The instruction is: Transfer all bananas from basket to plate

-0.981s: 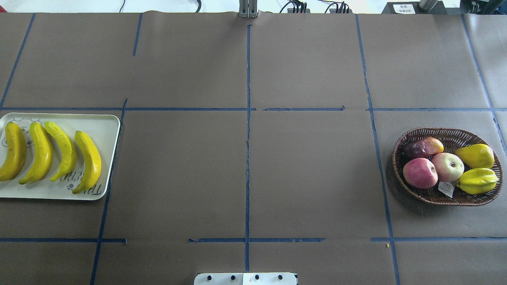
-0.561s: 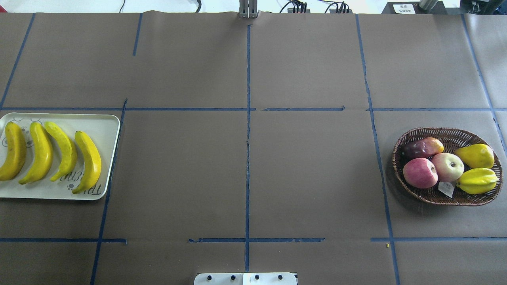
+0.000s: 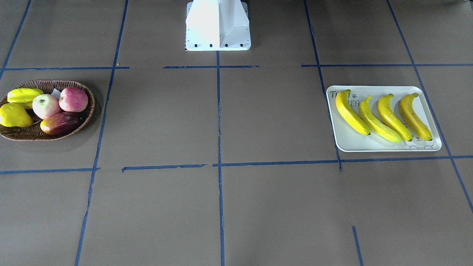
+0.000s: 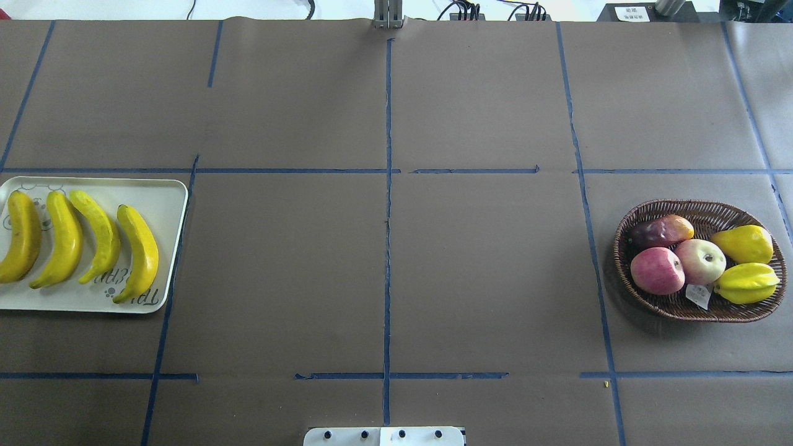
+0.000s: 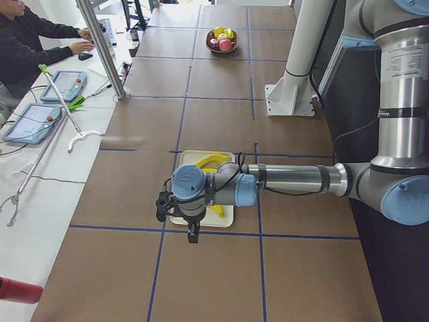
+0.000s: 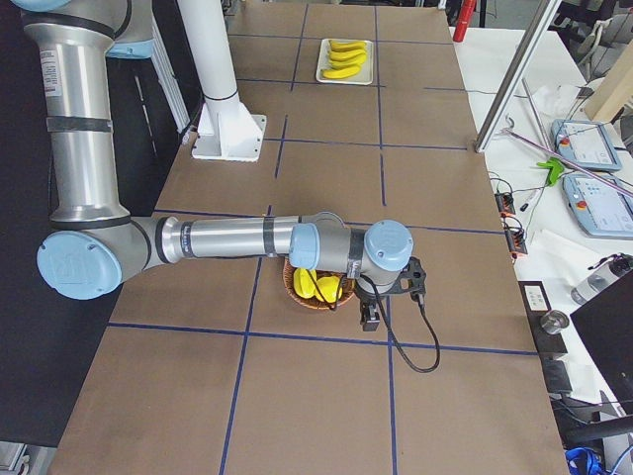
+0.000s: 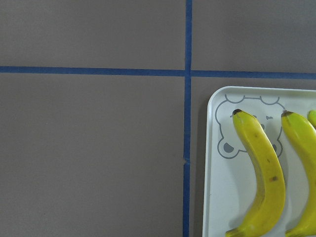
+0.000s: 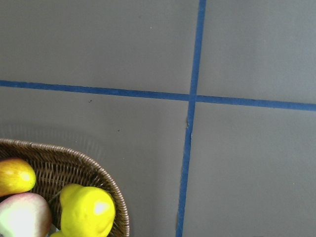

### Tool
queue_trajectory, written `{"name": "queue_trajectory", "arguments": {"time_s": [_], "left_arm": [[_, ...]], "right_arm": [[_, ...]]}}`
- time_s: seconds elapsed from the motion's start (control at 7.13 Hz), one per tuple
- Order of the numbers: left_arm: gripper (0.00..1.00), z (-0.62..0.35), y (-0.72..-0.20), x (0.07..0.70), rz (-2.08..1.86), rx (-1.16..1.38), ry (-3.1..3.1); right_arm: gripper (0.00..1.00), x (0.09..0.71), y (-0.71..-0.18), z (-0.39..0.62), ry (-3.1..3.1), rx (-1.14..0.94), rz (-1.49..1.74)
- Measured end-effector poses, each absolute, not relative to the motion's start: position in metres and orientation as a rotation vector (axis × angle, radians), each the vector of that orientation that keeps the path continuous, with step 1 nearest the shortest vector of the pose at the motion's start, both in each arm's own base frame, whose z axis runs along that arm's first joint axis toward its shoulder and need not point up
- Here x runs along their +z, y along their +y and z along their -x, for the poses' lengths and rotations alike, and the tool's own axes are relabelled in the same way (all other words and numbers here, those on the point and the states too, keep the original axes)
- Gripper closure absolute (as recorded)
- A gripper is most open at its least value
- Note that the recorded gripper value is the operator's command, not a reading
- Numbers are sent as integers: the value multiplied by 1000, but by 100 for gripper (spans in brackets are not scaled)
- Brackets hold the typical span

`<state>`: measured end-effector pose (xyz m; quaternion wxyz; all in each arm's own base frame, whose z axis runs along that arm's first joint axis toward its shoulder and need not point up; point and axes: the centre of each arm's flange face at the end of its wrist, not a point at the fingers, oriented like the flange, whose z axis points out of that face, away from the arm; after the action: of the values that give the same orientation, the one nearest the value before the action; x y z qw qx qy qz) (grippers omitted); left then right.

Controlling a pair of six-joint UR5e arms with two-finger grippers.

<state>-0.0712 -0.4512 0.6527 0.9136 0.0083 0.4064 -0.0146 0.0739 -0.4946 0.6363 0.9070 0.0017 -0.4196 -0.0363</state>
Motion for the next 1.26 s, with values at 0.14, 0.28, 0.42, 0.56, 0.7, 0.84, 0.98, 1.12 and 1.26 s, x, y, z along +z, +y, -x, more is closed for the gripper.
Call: {"name": "queue_trajectory", "arguments": {"time_s": [0.14,0.28,0.42,0.56,0.7,0.84,0.98,1.12,1.26], "left_arm": [[0,72,-451,652,-16,-31,837],[0,72,-450,652,-16,-32,838],[0,72,-451,651,-17,-32,838],[0,72,-452,649,-20,-32,839],[0,72,-453,647,-25,-32,839],[0,72,-455,644,-28,-32,839],[0,72,-456,644,-29,-32,839],[0,72,-456,644,-29,-32,839],[0,72,-456,644,-29,-32,839]], "right_arm": [[0,646,-487,-83,-858,-50,8],[0,655,-481,-90,-821,-34,21],[0,664,-474,-95,-772,-24,36],[0,675,-465,-97,-752,-23,33],[0,682,-455,-96,-763,-27,9],[0,683,-450,-95,-796,-26,-17],[0,679,-450,-100,-823,-12,-33],[0,672,-452,-107,-839,14,-27],[0,665,-457,-112,-851,36,-9]]}}
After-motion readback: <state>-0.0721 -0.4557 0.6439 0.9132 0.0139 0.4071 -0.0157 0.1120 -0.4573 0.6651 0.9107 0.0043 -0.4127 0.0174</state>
